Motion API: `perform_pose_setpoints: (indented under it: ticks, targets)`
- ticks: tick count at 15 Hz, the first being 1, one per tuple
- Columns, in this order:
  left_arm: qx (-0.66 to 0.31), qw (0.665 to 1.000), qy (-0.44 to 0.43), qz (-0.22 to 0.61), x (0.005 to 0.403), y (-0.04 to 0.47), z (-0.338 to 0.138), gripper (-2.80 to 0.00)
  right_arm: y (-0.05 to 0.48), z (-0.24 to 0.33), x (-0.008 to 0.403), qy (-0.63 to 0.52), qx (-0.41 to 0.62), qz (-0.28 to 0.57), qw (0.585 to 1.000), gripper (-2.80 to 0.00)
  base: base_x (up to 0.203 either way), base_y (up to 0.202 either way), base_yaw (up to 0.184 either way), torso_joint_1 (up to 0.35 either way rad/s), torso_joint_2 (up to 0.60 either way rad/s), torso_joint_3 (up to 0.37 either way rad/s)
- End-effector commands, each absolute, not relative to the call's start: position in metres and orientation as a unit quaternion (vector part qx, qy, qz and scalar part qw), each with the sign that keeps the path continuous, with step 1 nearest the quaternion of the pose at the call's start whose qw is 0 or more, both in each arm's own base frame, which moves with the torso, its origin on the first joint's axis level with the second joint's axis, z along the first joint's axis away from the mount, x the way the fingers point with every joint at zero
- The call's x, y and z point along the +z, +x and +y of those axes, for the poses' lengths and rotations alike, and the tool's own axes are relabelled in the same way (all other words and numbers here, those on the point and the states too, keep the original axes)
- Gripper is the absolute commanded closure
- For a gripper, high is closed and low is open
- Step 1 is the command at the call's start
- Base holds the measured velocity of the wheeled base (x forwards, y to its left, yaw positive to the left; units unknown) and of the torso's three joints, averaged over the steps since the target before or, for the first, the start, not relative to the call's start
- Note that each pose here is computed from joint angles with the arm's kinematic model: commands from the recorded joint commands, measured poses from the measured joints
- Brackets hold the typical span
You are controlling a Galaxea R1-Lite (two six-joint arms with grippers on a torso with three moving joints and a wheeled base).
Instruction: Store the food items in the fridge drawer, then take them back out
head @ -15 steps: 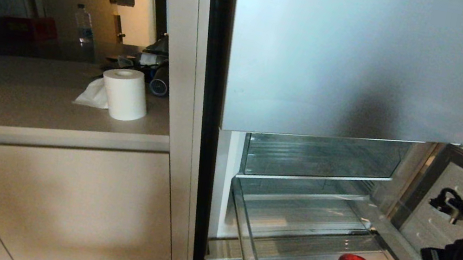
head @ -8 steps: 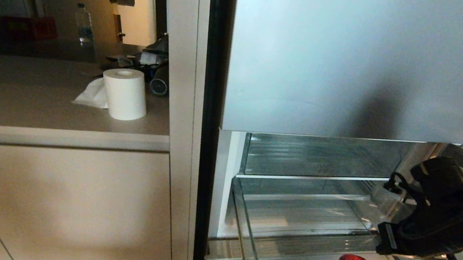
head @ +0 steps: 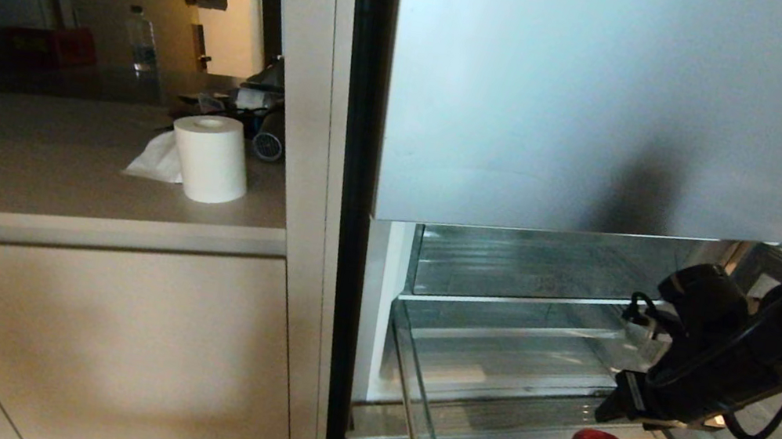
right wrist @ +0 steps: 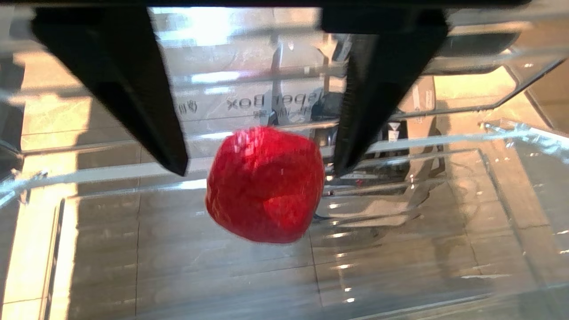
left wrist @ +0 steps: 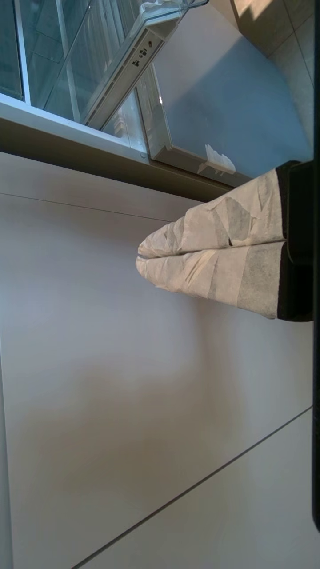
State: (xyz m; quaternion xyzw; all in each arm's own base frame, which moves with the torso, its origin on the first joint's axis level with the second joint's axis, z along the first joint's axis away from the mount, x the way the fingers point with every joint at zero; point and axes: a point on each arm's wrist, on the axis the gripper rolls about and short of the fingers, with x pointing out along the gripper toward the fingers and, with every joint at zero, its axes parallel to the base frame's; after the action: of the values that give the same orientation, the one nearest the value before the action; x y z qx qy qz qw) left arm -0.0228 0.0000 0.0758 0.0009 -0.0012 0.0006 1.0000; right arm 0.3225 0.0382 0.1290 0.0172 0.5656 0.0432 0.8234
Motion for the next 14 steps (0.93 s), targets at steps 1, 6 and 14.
perform_pose_setpoints:
  ticks: [1,6,14]
  targets:
    - [0.001,1.0,0.001,-0.001,0.075,-0.023,0.0,0.0,0.336,0.04,0.117,0.014,0.042,0.586,0.809,-2.8,0.0,0.0,0.0,0.0,0.0,0.0]
    - [0.001,1.0,0.001,0.0,0.075,-0.023,0.0,0.0,0.348,0.042,0.105,0.01,0.038,0.628,0.777,-2.8,0.0,0.0,0.0,0.0,0.0,0.0]
    - [0.001,1.0,0.001,0.0,0.075,-0.023,0.0,0.0,0.354,0.042,0.079,0.01,0.034,0.656,0.754,-2.8,0.0,0.0,0.0,0.0,0.0,0.0]
